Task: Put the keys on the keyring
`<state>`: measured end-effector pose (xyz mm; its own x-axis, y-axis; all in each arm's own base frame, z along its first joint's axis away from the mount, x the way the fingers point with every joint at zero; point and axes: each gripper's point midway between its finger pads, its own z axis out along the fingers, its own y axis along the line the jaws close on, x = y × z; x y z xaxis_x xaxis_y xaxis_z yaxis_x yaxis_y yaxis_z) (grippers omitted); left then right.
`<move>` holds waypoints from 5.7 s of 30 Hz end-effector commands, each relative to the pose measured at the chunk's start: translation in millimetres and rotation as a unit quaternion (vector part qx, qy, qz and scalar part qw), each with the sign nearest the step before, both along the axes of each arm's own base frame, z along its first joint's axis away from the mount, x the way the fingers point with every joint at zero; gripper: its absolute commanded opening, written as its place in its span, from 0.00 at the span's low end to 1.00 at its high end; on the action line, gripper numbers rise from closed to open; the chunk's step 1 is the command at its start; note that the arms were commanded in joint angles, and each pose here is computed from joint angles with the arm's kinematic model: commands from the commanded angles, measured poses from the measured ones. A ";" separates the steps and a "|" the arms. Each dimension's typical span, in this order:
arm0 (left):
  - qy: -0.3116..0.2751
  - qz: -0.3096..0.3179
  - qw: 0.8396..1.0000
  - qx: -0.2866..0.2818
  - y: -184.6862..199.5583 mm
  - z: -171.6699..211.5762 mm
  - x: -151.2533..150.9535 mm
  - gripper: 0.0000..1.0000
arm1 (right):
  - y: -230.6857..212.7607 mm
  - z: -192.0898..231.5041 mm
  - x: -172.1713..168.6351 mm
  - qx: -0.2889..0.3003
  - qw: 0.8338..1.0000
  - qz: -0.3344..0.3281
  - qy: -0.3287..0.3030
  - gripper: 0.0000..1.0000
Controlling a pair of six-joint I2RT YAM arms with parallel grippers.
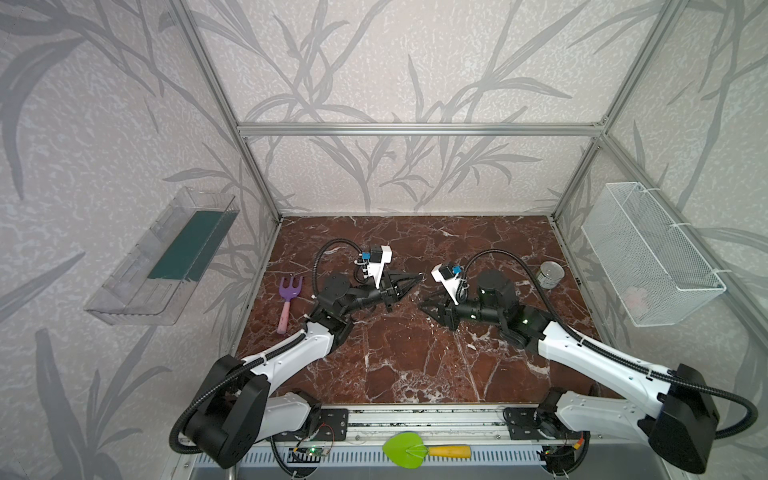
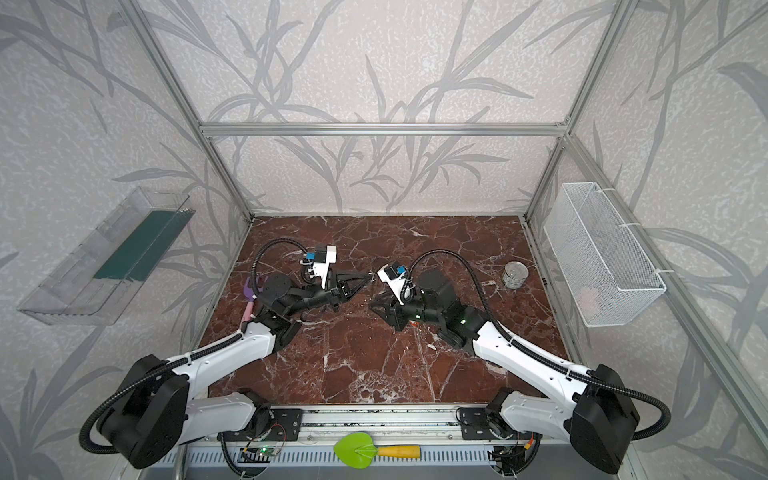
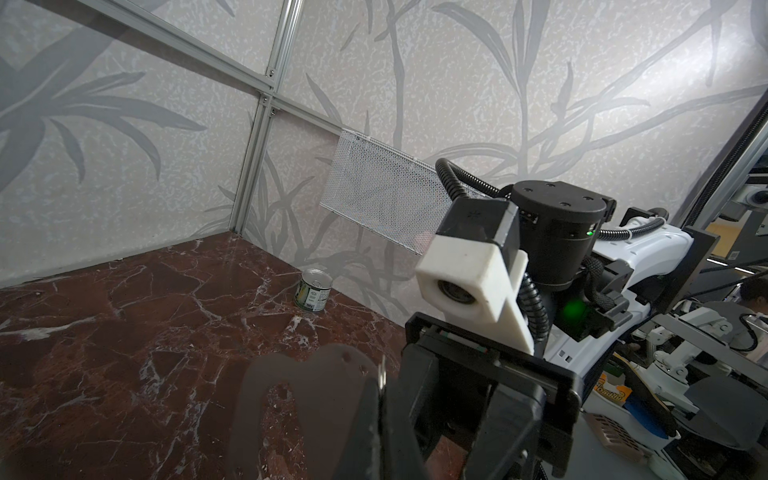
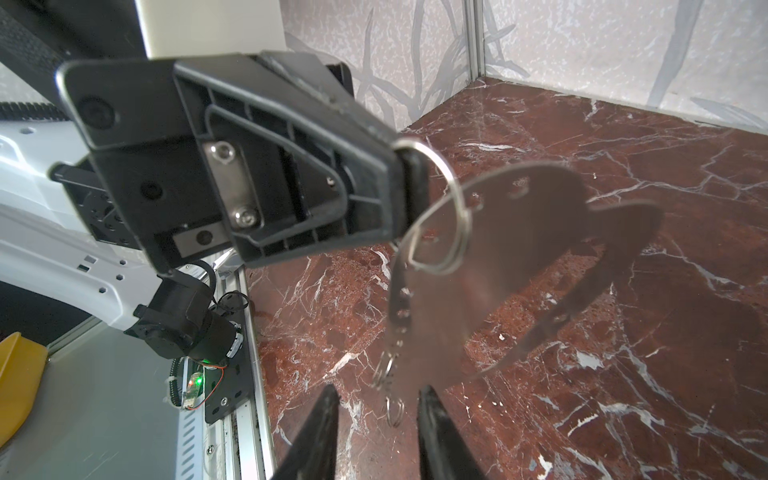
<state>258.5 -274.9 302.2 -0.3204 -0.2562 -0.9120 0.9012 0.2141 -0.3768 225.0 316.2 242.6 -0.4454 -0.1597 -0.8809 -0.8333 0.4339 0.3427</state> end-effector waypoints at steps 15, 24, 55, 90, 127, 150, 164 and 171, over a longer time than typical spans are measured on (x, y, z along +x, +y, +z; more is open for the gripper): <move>-0.023 0.013 1.000 -0.011 2.2 10.2 -3.8 0.00 | 6.9 7.2 9.7 0.013 1.000 -0.006 0.001 0.23; -0.024 0.024 0.999 -0.009 4.6 7.1 -2.9 0.00 | 3.1 6.9 12.0 0.005 1.000 -0.018 -0.002 0.09; -0.028 0.071 0.997 -0.004 13.7 4.7 -0.5 0.00 | 10.4 10.4 4.2 0.024 1.000 0.010 0.012 0.27; -0.041 0.096 0.994 0.019 19.7 3.2 -6.2 0.00 | 3.7 4.2 11.7 0.002 1.000 -0.015 0.010 0.04; -0.037 0.178 0.979 0.096 40.1 -23.3 -9.2 0.07 | -20.7 30.3 50.9 -0.015 0.992 -0.128 -0.008 0.00; -0.081 0.114 0.986 0.093 28.5 -9.8 -40.1 0.26 | -10.0 61.1 3.2 0.083 0.979 0.053 -0.178 0.00; -0.103 0.080 0.987 0.098 13.2 -12.6 -51.0 0.27 | -5.6 70.8 -20.3 0.149 0.961 0.161 -0.166 0.00; -0.122 0.071 0.986 0.083 13.0 -5.4 -59.5 0.27 | -3.4 68.3 -24.8 0.154 0.959 0.180 -0.156 0.00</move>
<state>207.2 -261.5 274.2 -0.1364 -0.0821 -0.9873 0.8949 0.4172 -0.1583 206.6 312.6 294.8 -0.1597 -0.0024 -0.9872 -0.9849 0.0681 0.1592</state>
